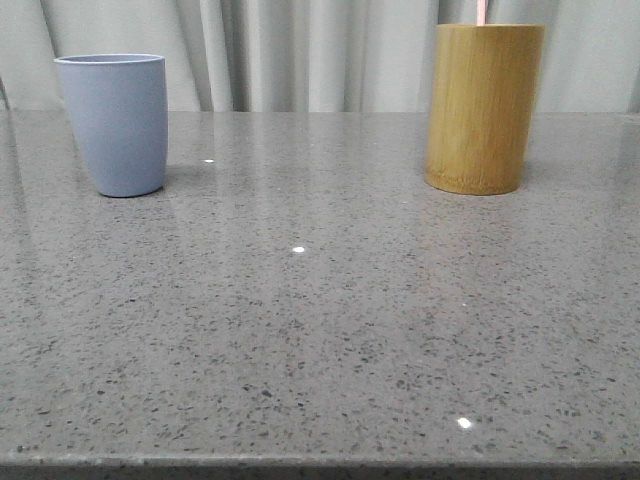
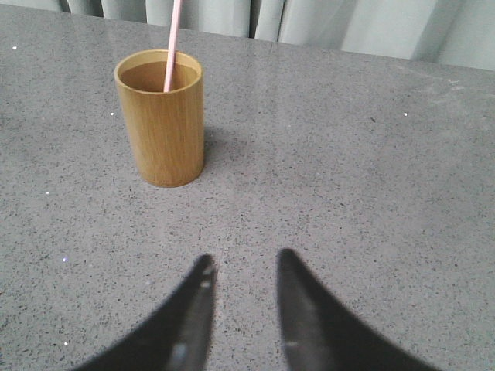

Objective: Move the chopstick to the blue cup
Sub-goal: 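Move the left gripper open toward the light blue cup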

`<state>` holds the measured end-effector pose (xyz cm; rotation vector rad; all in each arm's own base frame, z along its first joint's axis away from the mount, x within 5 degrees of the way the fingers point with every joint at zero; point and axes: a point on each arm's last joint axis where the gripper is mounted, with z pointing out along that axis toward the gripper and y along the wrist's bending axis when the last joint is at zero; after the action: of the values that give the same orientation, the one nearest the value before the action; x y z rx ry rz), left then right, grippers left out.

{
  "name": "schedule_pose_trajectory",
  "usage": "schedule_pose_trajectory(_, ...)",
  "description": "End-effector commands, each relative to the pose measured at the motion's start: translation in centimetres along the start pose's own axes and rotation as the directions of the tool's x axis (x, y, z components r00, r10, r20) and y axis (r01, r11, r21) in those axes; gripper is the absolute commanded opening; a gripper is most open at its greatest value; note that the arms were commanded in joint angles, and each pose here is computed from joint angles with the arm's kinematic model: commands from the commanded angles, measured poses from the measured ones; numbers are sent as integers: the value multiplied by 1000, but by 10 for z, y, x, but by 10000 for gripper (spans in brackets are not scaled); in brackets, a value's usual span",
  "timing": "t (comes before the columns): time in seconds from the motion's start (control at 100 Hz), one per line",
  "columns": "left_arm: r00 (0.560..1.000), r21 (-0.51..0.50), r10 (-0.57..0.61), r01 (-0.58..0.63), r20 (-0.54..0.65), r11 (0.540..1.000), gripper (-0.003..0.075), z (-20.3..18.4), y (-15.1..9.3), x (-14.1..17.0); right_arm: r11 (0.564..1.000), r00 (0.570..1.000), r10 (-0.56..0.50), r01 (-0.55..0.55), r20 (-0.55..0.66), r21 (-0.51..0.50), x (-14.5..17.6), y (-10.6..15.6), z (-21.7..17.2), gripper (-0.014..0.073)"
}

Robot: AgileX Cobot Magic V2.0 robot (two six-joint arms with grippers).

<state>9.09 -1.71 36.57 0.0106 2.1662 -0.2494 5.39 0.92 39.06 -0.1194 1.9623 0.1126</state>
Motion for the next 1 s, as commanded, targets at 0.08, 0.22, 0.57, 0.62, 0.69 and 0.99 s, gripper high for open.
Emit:
schedule_pose_trajectory(0.08, 997, 17, -10, 8, 83, 1000, 683, -5, -3, -13, 1000, 997, -12, 11, 77, 17, -14, -1, -2, 561)
schedule_pose_trajectory(0.22, 993, 17, -10, 8, 119, 1000, 683, -5, -3, -17, 1000, 997, -12, 11, 78, 17, -14, -1, -2, 593)
schedule_pose_trajectory(0.57, 992, 45, -5, -1, 130, 999, 639, 20, -6, -65, 1000, 997, -12, 11, 79, 17, -14, -1, -2, 593)
schedule_pose_trajectory(0.62, 994, 52, -8, 3, 107, 999, 639, 31, -6, -77, 1000, 997, -12, 11, 79, 17, -14, -1, -2, 593)
schedule_pose_trajectory(0.69, 995, 83, -3, -5, 96, 997, 639, 43, -9, -93, 1000, 997, -12, 11, 79, 17, -14, -1, -2, 593)
schedule_pose_trajectory(0.99, 1000, 145, -9, 14, -28, 989, 638, 124, -9, -140, 1000, 997, -12, 11, 79, 17, -14, -1, -2, 593)
